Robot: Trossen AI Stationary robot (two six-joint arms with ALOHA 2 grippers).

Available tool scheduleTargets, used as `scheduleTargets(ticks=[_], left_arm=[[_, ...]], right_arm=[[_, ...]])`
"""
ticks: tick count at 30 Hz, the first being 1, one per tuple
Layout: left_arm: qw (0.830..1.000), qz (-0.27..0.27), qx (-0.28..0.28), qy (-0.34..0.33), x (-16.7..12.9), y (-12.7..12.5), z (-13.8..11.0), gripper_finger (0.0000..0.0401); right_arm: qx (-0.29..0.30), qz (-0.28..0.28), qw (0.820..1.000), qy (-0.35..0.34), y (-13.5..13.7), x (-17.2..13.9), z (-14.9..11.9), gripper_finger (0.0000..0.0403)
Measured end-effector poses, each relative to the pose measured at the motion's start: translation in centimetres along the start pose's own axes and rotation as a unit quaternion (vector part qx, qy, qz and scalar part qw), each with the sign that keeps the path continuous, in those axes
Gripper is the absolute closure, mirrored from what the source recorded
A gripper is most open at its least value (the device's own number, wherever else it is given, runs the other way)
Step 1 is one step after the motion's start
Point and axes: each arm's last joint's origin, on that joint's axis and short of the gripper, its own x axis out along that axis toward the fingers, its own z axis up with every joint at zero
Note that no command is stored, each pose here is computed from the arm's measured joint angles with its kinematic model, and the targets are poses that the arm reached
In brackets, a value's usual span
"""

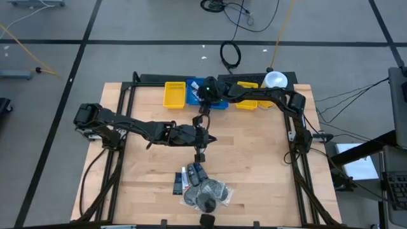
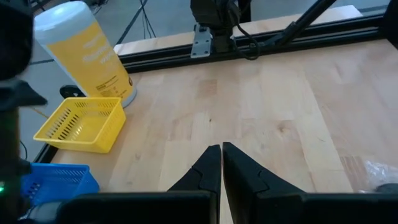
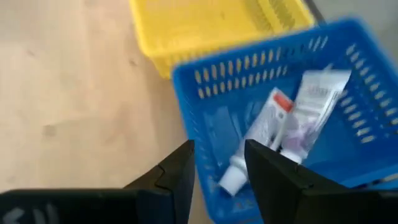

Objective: Pick & Place Travel size toiletries
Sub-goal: Put the black hairbrush into the right yellow bin

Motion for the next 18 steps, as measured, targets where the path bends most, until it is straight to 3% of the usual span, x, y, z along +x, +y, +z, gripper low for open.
scheduleTargets(ticks=[9,18], left_arm=[[0.999,-0.029,0.013,0.005,-0.9,-3.1,0.0,0.0382],[1.0,-0.014,0.026,0.003,-3.0,-7.2,0.0,0.0382]], right_arm=[[-0.021,0.043,0.999,-0.021,4.8,-6.2,2.1,0.027],[-0.014,0.104,0.994,-0.021,10.5,-12.6,-2.1,0.0271]])
